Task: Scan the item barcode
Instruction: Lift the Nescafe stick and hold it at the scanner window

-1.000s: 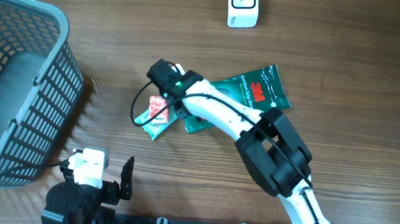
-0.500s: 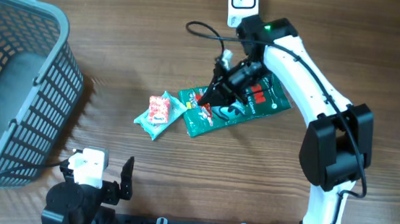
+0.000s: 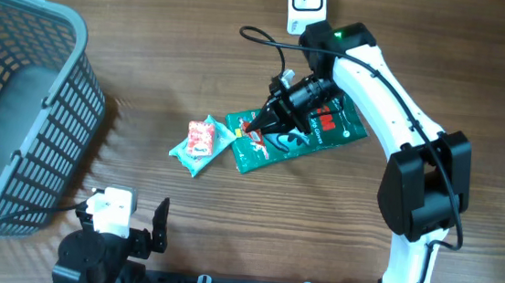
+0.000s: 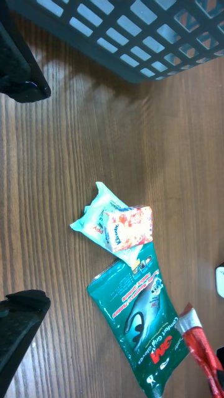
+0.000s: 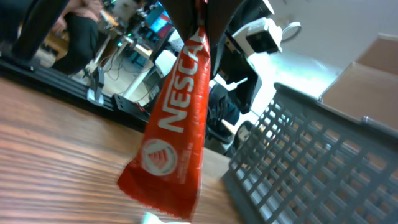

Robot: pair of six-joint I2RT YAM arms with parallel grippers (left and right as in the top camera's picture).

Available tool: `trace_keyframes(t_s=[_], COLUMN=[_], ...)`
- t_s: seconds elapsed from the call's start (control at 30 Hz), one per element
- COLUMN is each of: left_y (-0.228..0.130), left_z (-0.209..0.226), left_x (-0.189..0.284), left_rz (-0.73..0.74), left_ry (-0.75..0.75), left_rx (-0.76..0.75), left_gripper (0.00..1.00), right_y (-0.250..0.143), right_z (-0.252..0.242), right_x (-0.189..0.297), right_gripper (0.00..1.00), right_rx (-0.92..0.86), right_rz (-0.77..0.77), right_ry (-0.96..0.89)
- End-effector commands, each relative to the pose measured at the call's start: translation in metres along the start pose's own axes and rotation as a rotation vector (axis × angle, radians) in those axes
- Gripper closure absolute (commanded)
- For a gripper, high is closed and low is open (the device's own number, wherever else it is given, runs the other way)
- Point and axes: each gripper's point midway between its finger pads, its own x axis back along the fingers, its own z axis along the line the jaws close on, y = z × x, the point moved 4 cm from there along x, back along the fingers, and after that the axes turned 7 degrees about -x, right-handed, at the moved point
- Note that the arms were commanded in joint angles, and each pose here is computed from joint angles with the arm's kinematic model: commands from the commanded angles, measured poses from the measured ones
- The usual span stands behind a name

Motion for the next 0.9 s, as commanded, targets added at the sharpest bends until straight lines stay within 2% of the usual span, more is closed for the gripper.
trace_keyframes(t_s=[0.0,0.03,0.3,0.53,0.57,0.63,0.73,0.87], left_y=[0.002,0.002,0.002,0.002,0.002,0.002,0.002,0.002], left_z=[-0.001,-0.001,-0.001,-0.001,-0.001,-0.001,-0.001,-0.001], left_x=[0.002,0.002,0.002,0.002,0.002,0.002,0.002,0.002], left_rz=[-0.013,-0.013,-0.013,-0.013,-0.013,-0.013,-0.013,-0.013], left_ry=[-0.008,-0.007,-0.008,-0.008,-0.008,-0.008,-0.008,-0.008], left_rx=[0.005,0.005,0.005,0.005,0.005,0.005,0.005,0.005], left_gripper=[0.00,0.00,0.00,0.00,0.00,0.00,0.00,0.00], right_y=[-0.022,-0.025,-0.039,-0.039,-0.036,-0.014,0.038,0.065], right_z=[0.023,0.025,0.035,0.035,0.033,0.020,-0.016,-0.015], right_x=[0.006,0.007,0.012,0.012,0.011,0.005,0.010,0.021], right_gripper=[0.96,0.96,0.96,0.96,0.96,0.96,0.96,0.96], right_rx=[0.310,0.357,0.388,0.382,0.406,0.539,0.611,0.684], right_rz=[0.092,0.106,0.163,0.165,0.149,0.039,-0.211,-0.356], right_ry=[0.175,0.205,0.319,0.320,0.297,0.139,-0.274,-0.397])
